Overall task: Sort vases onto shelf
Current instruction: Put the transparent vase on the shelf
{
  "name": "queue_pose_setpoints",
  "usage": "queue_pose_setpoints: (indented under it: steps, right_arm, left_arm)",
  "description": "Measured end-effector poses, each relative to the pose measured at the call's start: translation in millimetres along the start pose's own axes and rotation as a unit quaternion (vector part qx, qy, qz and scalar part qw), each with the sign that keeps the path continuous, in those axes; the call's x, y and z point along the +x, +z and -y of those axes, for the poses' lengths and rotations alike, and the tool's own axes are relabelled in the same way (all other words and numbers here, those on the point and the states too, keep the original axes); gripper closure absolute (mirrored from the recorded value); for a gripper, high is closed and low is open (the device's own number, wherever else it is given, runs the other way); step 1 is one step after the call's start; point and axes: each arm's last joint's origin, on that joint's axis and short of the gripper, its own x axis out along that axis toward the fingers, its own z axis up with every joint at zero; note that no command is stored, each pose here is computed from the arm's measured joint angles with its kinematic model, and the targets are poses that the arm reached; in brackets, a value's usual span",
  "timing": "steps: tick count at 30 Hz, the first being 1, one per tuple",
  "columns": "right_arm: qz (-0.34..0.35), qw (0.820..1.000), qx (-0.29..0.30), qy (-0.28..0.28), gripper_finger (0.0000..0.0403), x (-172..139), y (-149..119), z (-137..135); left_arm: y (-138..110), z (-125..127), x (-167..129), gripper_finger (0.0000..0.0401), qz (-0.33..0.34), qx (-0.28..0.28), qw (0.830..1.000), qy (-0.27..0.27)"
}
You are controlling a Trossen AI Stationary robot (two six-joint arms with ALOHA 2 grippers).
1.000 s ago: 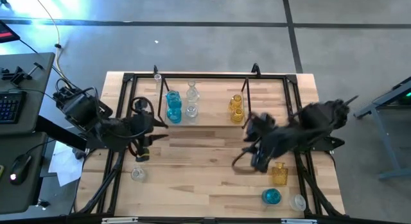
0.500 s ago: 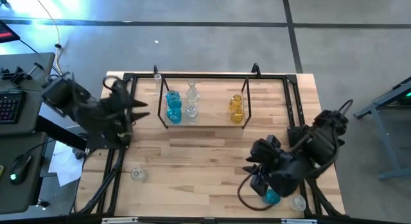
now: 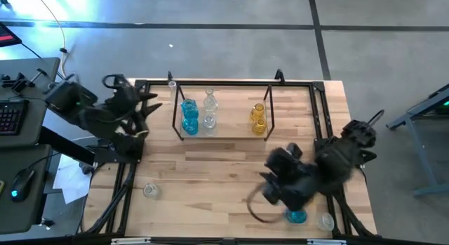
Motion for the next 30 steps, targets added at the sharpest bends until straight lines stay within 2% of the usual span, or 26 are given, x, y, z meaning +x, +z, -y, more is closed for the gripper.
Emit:
queue_pose_setpoints:
  steps: [2,6,9,12,15,19,24,30]
  right_arm:
    - [-0.032,0.999,-0.011,-0.026,0.0267,21,7,7]
    - [-0.15,0.987,-0.043,-0.039,0.0267,62,19,25]
    - [-0.231,0.971,-0.05,-0.025,0.0267,87,20,34]
    - [-0.297,0.952,-0.072,-0.003,0.0267,98,9,36]
    - [-0.343,0.935,-0.094,-0.004,0.0267,100,-8,33]
    - [-0.368,0.924,-0.104,-0.02,0.0267,96,-36,24]
    - [-0.383,0.919,-0.073,-0.061,0.0267,82,-79,11]
    - [-0.385,0.918,0.002,-0.101,0.0267,62,-130,-3]
  left_arm:
    - [2,7,8,0.027,-0.01,0.017,1.0,0.013]
    - [4,19,25,0.027,-0.035,0.045,0.998,0.033]
    - [4,23,32,0.027,-0.052,0.056,0.997,0.03]
    - [4,24,35,0.027,-0.066,0.054,0.996,0.018]
    - [4,25,35,0.027,-0.077,0.051,0.996,0.001]
    - [3,23,33,0.027,-0.085,0.046,0.995,-0.019]
    - [3,23,33,0.027,-0.085,0.06,0.994,-0.021]
    - [3,23,33,0.027,-0.084,0.081,0.993,-0.022]
